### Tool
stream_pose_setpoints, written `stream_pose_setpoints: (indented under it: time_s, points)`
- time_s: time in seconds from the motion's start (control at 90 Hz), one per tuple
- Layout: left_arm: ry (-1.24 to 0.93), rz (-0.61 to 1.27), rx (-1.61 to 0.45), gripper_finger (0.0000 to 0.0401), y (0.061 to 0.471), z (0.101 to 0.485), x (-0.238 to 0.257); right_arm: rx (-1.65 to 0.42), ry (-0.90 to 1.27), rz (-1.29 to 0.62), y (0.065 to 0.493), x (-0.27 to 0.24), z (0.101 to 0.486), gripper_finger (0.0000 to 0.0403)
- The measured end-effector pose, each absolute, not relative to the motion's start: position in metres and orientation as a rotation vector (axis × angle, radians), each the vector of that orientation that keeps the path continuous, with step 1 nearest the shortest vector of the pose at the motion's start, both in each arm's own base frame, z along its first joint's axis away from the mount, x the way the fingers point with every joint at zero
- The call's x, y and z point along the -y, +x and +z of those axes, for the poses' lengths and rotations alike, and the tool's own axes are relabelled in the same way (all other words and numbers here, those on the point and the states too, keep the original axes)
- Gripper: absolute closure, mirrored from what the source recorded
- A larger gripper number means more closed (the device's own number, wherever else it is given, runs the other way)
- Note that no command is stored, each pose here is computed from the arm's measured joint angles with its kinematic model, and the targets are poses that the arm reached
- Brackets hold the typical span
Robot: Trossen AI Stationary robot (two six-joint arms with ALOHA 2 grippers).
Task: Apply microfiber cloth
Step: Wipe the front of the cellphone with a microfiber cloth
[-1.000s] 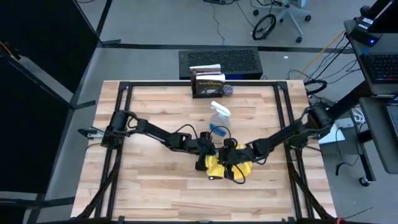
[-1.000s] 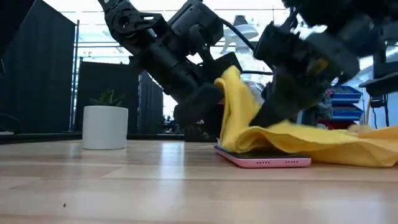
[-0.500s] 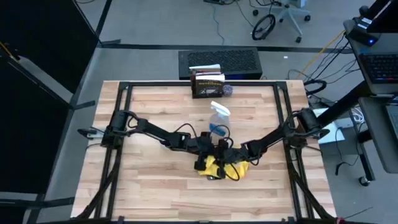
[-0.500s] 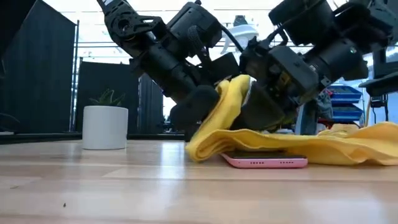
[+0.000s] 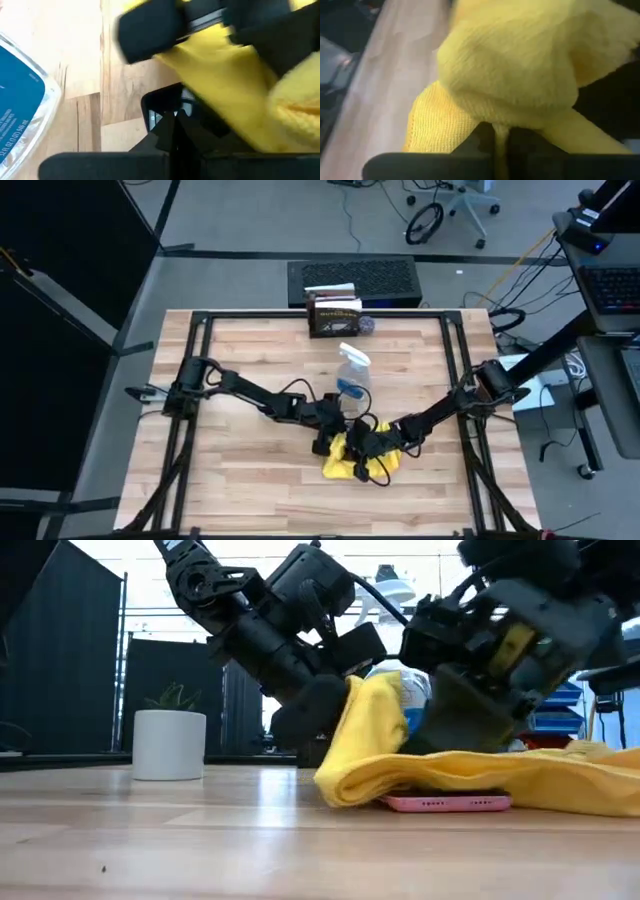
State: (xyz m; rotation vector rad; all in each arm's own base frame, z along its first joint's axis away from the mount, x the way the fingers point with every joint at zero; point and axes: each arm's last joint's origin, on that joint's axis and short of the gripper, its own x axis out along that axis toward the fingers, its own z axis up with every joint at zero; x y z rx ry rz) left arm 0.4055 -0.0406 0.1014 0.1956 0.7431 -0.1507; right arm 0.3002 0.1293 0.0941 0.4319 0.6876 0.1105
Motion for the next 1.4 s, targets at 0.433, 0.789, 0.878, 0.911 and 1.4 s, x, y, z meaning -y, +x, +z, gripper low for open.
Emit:
stream_pose_setpoints:
  time_s: [0.433, 0.789, 0.878, 0.911, 1.4]
  points:
    - [0.193, -0.153, -0.74, 0.0401, 0.405, 0.101, 0.04, -0.593, 0.264, -0.053, 0.308, -0.095, 0.115, 0.0401]
    - [0.192, -0.146, -0.743, 0.0401, 0.405, 0.101, 0.038, -0.679, 0.288, -0.096, 0.308, -0.092, 0.093, 0.0401]
    - [0.192, -0.145, -0.746, 0.0401, 0.405, 0.101, 0.037, -0.686, 0.324, -0.056, 0.304, -0.105, 0.094, 0.0401]
    - [0.192, -0.144, -0.746, 0.0401, 0.405, 0.101, 0.037, -0.693, 0.339, -0.035, 0.302, -0.111, 0.094, 0.0401]
    - [0.188, -0.151, -0.736, 0.0401, 0.406, 0.101, 0.037, -0.617, 0.343, 0.129, 0.291, -0.138, 0.121, 0.0401]
